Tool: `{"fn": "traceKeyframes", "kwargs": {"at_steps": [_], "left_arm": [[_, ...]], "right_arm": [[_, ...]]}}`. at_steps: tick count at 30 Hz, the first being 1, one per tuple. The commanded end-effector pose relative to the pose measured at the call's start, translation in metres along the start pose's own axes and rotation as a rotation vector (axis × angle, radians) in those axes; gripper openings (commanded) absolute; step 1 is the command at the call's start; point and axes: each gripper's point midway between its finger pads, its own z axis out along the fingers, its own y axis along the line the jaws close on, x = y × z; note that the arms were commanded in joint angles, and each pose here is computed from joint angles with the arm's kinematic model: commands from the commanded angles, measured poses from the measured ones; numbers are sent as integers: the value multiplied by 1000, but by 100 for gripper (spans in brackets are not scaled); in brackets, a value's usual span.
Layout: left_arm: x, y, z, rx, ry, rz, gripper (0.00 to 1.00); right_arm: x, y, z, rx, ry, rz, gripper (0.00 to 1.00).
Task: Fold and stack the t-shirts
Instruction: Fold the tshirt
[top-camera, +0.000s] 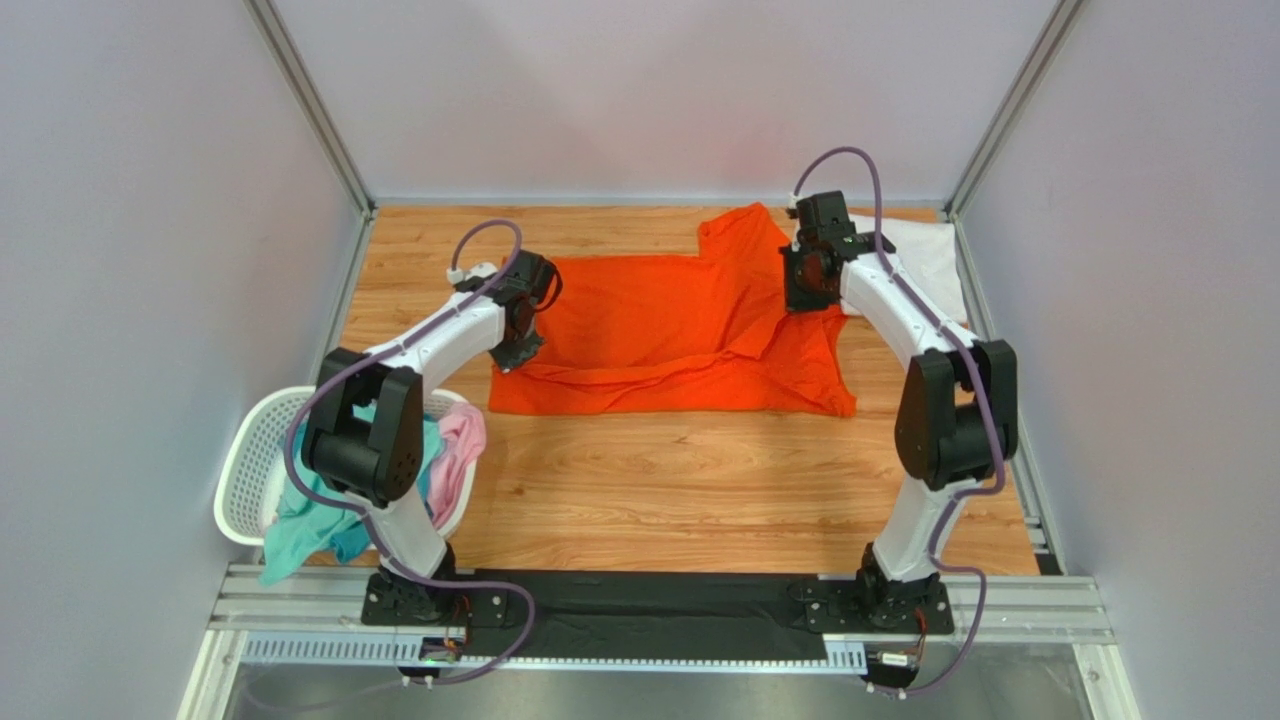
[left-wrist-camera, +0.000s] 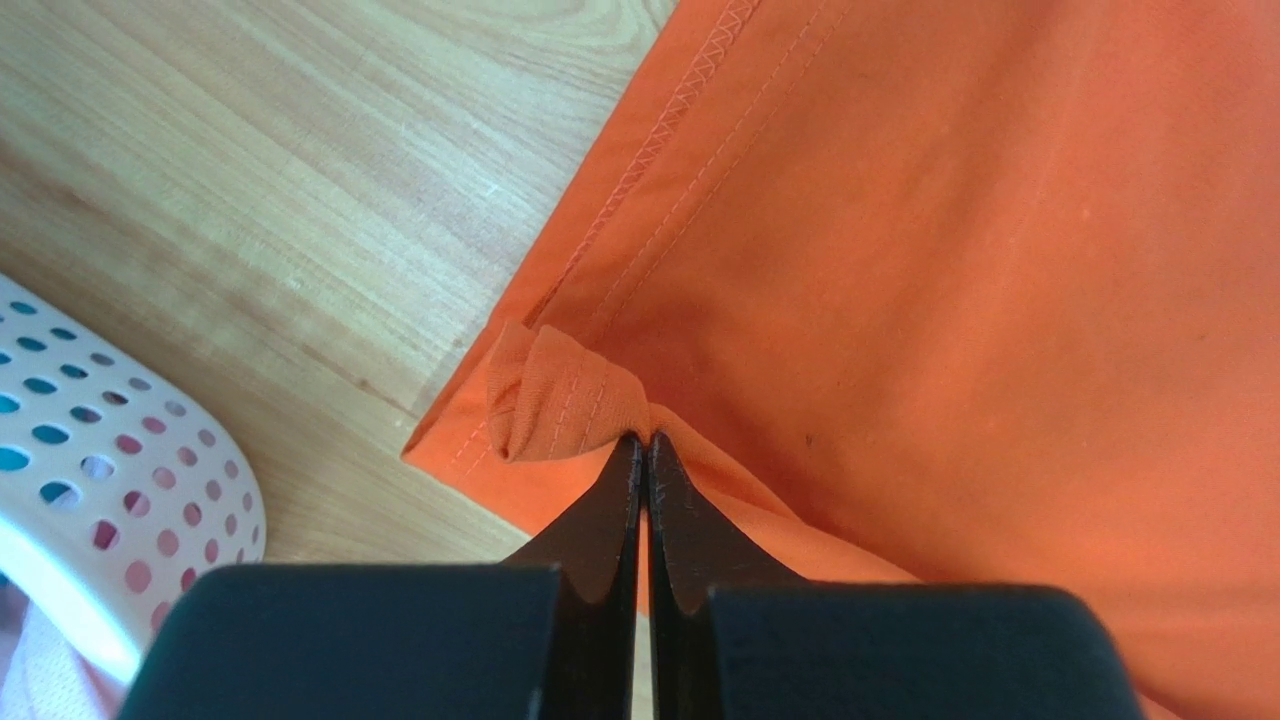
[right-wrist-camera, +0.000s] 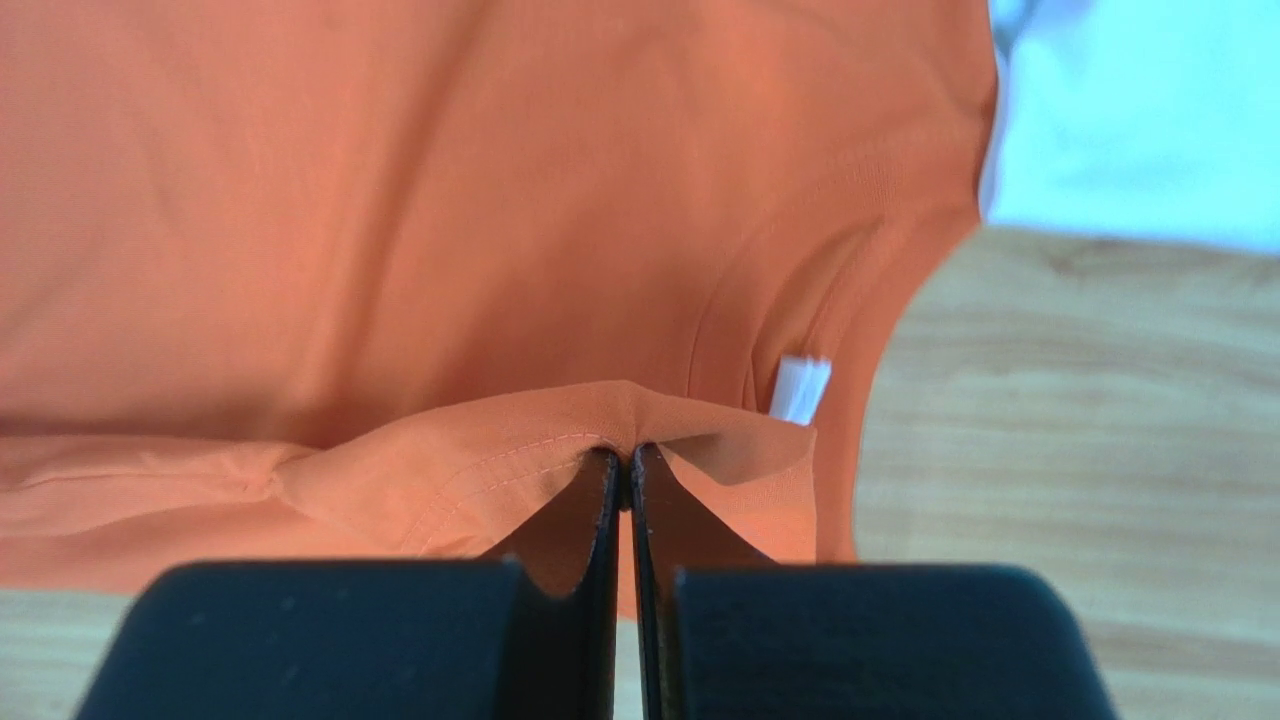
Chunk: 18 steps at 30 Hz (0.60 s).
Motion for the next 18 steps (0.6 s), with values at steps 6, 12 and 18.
{"fn": "traceKeyframes", "kwargs": {"at_steps": [6, 12, 18], "left_arm": [[-18, -7, 2, 9, -21, -10, 48], [-31, -10, -27, 85, -37, -23, 100], [-6, -17, -53, 265, 45, 14, 100]], "right_arm": [[-46, -9, 42, 49, -14, -128, 21], [-53, -1, 6, 29, -45, -14, 100], [5, 53, -25, -310, -14, 94, 100]]}}
